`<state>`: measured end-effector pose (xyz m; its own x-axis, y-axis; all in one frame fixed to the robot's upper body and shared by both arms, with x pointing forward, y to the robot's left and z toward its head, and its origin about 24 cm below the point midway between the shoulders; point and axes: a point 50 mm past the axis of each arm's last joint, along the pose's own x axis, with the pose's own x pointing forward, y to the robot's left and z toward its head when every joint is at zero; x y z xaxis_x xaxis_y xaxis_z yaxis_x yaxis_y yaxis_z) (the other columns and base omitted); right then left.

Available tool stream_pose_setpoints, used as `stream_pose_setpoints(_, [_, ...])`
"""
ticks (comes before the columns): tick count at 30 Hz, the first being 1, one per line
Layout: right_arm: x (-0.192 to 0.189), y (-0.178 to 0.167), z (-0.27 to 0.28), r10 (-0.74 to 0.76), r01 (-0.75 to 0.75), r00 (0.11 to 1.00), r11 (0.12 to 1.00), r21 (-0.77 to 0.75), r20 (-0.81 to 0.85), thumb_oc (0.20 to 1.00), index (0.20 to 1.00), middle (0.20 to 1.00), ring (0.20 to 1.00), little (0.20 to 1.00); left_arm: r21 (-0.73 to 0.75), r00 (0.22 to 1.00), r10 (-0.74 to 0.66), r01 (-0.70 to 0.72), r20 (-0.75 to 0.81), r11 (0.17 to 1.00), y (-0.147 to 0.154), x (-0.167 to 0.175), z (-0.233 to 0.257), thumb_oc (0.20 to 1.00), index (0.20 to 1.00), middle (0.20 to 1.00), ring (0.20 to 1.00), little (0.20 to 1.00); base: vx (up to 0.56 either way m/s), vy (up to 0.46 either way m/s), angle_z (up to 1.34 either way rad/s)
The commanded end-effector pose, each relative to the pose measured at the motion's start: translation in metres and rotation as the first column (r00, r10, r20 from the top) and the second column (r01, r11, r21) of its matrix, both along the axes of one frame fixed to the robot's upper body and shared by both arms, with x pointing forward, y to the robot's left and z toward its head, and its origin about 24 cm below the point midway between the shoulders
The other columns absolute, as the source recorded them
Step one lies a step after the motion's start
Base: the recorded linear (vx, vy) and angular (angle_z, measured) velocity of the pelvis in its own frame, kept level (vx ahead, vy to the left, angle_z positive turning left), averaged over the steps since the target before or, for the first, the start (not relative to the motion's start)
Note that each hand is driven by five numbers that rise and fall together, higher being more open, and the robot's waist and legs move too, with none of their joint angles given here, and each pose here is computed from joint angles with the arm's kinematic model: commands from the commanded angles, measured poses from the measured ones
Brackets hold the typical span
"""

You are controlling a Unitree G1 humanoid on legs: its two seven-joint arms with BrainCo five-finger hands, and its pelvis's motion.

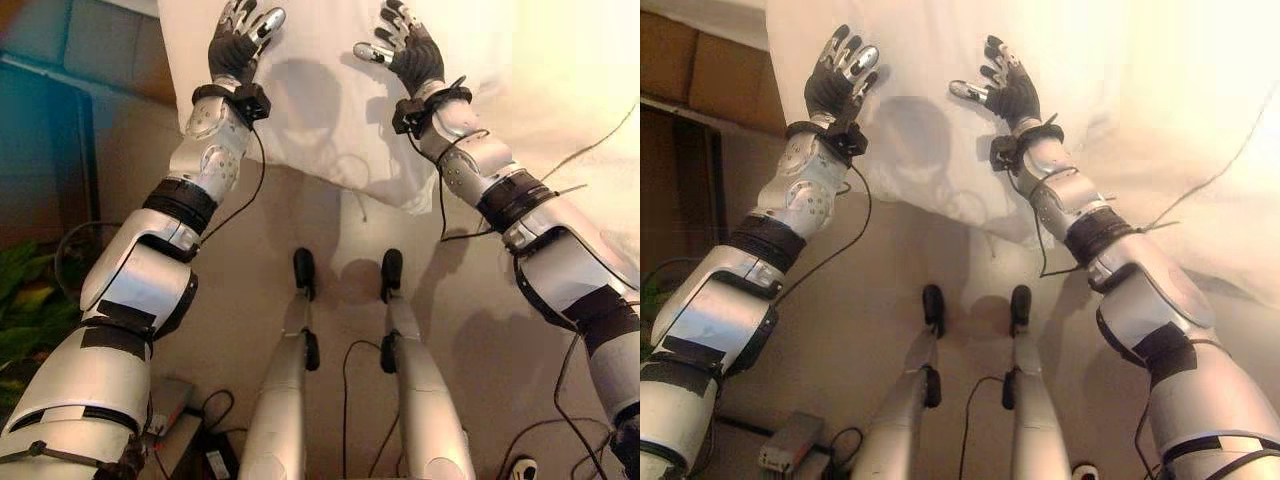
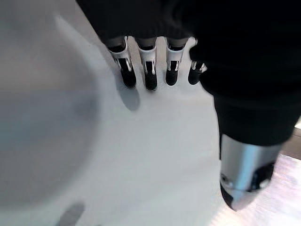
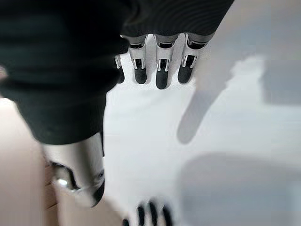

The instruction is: Make the bed

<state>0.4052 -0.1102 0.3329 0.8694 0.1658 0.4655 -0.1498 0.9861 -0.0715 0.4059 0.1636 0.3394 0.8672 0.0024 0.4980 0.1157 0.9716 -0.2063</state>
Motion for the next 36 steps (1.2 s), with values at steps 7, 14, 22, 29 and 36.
stream_pose_setpoints(7, [0.007, -0.015, 0.020, -0.198, 0.199, 0.980, 0.978, 0.062, -0.015, 1.000, 1.000, 1.000, 1.000, 1.000, 0.086, 0.961, 0.278, -0.278, 0.011, 0.957, 0.014, 0.001, 0.024, 1.000, 1.000, 1.000, 1.000, 1.000, 0.04, -0.046, 0.03])
stream_pose_setpoints(14, [0.017, -0.026, -0.012, -0.285, 0.287, 0.952, 0.958, 0.004, -0.108, 1.000, 1.000, 1.000, 1.000, 1.000, 0.064, 0.932, 0.336, -0.330, -0.138, 0.942, 0.034, 0.011, -0.012, 1.000, 1.000, 1.000, 1.000, 1.000, 0.02, -0.016, 0.02])
stream_pose_setpoints(22, [0.021, -0.064, -0.098, -0.350, 0.394, 0.875, 0.916, 0.072, -0.334, 1.000, 1.000, 1.000, 1.000, 1.000, -0.019, 0.882, 0.327, -0.354, -0.340, 0.935, 0.057, 0.013, -0.096, 1.000, 1.000, 1.000, 1.000, 1.000, -0.02, 0.000, 0.00])
stream_pose_setpoints(29, [-0.021, -0.126, -0.241, -0.377, 0.617, 0.658, 0.766, 0.179, -0.652, 1.000, 1.000, 1.000, 1.000, 1.000, -0.165, 0.781, 0.262, -0.419, -0.568, 0.893, 0.070, -0.017, -0.220, 1.000, 1.000, 1.000, 1.000, 1.000, -0.03, 0.007, 0.01])
stream_pose_setpoints(36, [-0.106, -0.155, -0.360, -0.381, 0.754, 0.359, 0.656, 0.024, -0.852, 1.000, 1.000, 1.000, 1.000, 1.000, -0.112, 0.583, 0.223, -0.483, -0.781, 0.868, 0.063, -0.069, -0.327, 1.000, 1.000, 1.000, 1.000, 1.000, -0.07, -0.056, -0.06])
